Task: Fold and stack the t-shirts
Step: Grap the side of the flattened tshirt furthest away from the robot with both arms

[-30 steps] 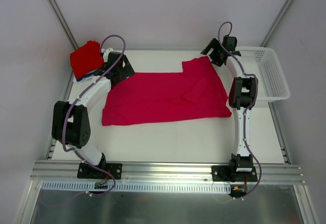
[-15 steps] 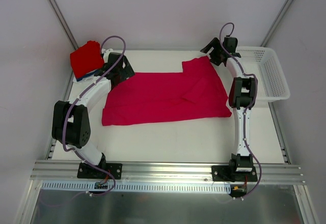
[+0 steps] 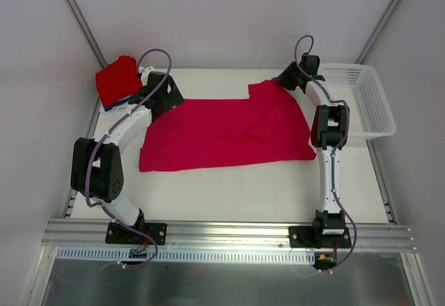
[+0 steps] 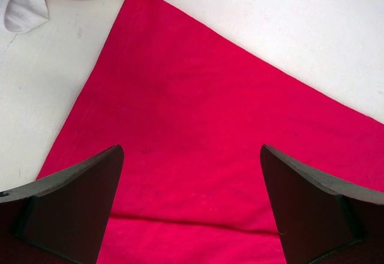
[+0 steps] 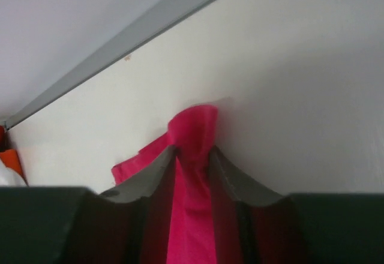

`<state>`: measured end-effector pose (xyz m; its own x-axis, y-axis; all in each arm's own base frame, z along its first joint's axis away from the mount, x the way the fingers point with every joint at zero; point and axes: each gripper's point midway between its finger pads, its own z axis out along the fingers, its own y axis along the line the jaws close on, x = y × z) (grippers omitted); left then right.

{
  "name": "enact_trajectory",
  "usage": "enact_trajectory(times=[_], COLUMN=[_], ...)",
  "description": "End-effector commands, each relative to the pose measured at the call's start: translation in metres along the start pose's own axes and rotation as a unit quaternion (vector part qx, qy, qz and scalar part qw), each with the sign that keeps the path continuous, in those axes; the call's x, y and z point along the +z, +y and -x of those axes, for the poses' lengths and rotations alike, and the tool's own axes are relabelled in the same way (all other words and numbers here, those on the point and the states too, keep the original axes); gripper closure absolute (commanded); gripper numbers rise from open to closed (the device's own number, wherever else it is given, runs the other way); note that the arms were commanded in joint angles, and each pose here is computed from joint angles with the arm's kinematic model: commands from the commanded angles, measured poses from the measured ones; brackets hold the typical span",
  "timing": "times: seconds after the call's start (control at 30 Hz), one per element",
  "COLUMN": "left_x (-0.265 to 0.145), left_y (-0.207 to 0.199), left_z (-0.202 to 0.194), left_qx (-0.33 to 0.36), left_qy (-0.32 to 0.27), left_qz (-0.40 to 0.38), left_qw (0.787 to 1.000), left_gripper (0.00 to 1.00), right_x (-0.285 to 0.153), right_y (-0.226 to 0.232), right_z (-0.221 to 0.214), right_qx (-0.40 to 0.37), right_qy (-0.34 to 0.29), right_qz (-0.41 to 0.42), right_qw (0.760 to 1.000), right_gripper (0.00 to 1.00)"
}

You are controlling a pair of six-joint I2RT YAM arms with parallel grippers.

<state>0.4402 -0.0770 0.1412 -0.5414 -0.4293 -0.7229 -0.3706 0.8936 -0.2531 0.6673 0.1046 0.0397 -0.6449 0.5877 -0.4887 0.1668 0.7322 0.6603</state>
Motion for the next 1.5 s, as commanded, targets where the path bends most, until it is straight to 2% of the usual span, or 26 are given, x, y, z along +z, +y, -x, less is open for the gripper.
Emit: enact_trajectory(times=[0.0, 0.03, 0.1, 0.13, 0.33, 0.5, 0.53, 0.63, 0.67, 0.7, 0.83, 1.03, 1.47], left_x=[-0.002, -0.001, -0.001, 0.000, 0.022, 0.057, 0.066, 0.086, 0.090, 0.099, 0.116, 0.132, 0.148], left_y=[-0.006, -0.005, -0.005, -0.003, 0.025, 0.036, 0.054, 0.074, 0.070, 0.069, 0.072, 0.055, 0.041], left_z=[0.005, 0.004, 0.004, 0.006, 0.026, 0.031, 0.037, 0.043, 0.051, 0.039, 0.041, 0.035, 0.021], left_qx=[0.000, 0.001, 0.004, 0.005, 0.016, -0.091, -0.104, -0.084, -0.080, -0.083, -0.110, -0.125, -0.163], left_qy=[-0.014, -0.013, -0.014, -0.018, -0.036, 0.030, 0.027, 0.025, 0.026, 0.056, 0.079, 0.095, 0.129], left_qz=[-0.008, -0.007, -0.006, 0.000, 0.048, -0.047, -0.038, -0.025, -0.041, -0.063, -0.104, -0.169, -0.209], left_qw=[1.000, 1.000, 1.000, 1.000, 0.998, 0.994, 0.993, 0.996, 0.996, 0.993, 0.985, 0.973, 0.956], left_gripper=[0.01, 0.01, 0.01, 0.01, 0.01, 0.01, 0.01, 0.01, 0.01, 0.01, 0.01, 0.01, 0.01], right_x=[-0.012, -0.012, -0.014, -0.014, -0.025, -0.041, -0.044, -0.058, -0.064, -0.066, -0.073, -0.074, -0.073], right_y=[0.004, 0.003, 0.003, 0.003, 0.008, 0.013, 0.014, 0.017, 0.022, 0.020, 0.024, 0.020, 0.015], right_z=[-0.010, -0.011, -0.011, -0.010, -0.004, 0.005, 0.006, 0.011, 0.014, 0.013, 0.014, 0.010, 0.004], right_qx=[-0.010, -0.011, -0.012, -0.012, -0.026, -0.031, -0.032, -0.036, -0.039, -0.039, -0.044, -0.047, -0.038], right_qy=[0.022, 0.022, 0.023, 0.023, 0.021, 0.015, 0.015, 0.010, 0.006, 0.007, 0.005, 0.011, 0.017], right_qz=[-0.017, -0.019, -0.021, -0.022, -0.023, -0.022, -0.021, -0.022, -0.019, -0.022, -0.018, -0.021, -0.026], right_qw=[1.000, 1.000, 0.999, 0.999, 0.999, 0.999, 0.999, 0.999, 0.999, 0.999, 0.999, 0.999, 0.999], right_gripper=[0.71, 0.84, 0.97, 0.99, 0.99, 1.00, 1.00, 0.99, 0.99, 1.00, 1.00, 0.99, 1.00])
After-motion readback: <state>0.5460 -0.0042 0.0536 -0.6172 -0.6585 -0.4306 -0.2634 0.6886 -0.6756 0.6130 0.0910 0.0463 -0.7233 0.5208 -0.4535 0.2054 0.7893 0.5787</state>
